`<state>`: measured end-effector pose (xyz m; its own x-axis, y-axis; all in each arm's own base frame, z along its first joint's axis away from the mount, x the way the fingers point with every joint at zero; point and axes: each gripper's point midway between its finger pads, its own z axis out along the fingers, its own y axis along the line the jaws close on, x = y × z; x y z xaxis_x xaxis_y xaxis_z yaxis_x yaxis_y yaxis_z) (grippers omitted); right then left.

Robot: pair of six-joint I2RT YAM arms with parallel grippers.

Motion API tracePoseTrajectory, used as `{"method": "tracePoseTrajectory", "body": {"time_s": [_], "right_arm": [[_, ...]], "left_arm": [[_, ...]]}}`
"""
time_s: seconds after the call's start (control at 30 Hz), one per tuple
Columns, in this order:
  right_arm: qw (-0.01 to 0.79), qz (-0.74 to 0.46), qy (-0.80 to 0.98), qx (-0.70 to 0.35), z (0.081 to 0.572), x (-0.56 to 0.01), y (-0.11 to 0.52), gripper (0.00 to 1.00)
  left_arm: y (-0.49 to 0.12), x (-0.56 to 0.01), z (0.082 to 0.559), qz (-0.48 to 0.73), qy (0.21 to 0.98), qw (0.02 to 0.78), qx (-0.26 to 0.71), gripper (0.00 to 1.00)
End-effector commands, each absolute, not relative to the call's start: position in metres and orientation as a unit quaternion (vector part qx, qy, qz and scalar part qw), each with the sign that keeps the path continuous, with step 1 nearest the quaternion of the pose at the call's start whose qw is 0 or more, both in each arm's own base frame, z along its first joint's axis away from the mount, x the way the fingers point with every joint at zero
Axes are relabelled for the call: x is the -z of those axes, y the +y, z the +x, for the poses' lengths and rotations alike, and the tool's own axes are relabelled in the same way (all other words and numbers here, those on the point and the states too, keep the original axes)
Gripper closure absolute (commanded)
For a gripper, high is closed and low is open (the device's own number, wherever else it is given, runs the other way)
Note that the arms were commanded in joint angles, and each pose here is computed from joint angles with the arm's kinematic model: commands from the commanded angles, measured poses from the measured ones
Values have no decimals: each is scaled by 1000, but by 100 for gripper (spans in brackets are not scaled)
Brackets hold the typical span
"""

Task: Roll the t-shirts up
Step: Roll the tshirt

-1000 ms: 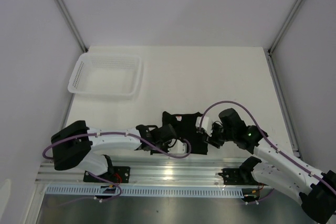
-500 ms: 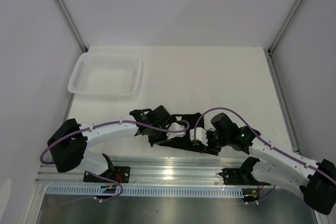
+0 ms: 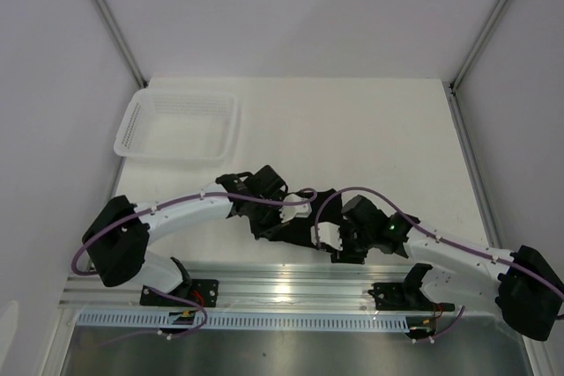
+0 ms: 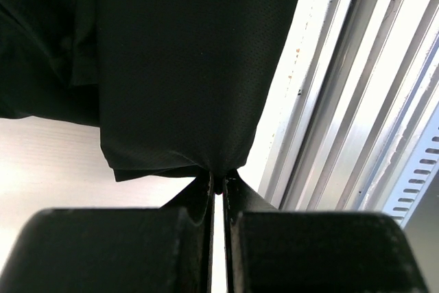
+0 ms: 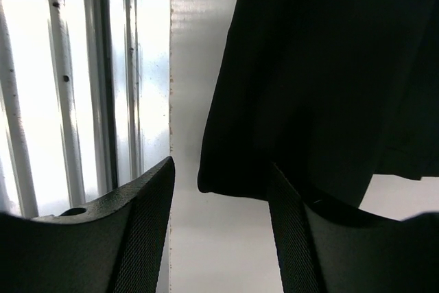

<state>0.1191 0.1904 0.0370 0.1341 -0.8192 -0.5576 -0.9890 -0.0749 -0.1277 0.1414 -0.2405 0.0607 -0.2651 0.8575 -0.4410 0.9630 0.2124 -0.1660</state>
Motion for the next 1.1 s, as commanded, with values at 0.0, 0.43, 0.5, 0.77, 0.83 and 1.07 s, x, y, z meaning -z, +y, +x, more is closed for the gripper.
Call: {"method": "tracePoseTrajectory", "body": {"time_s": [0.0, 0.43, 0.5, 0.77, 0.83, 1.07], "right_arm": [[248, -724, 625, -153, 126, -31, 191, 42], [247, -723, 623, -169, 123, -39, 196, 100], [227, -724, 624, -189, 116, -44, 193, 100], [194, -709, 609, -298, 95, -91, 196, 100], [180, -706, 611, -310, 88, -92, 194, 100], [162, -685, 608, -367, 76, -116, 207, 100]], "left_arm": [[-252, -74, 147, 584, 767, 138, 229, 99], [-246, -71, 141, 568, 779, 110, 243, 99], [-244, -72, 135, 566, 780, 100, 247, 99], [-233, -81, 103, 566, 770, 58, 290, 99], [-233, -85, 100, 569, 765, 57, 296, 99], [-226, -100, 83, 589, 737, 35, 330, 99]]}}
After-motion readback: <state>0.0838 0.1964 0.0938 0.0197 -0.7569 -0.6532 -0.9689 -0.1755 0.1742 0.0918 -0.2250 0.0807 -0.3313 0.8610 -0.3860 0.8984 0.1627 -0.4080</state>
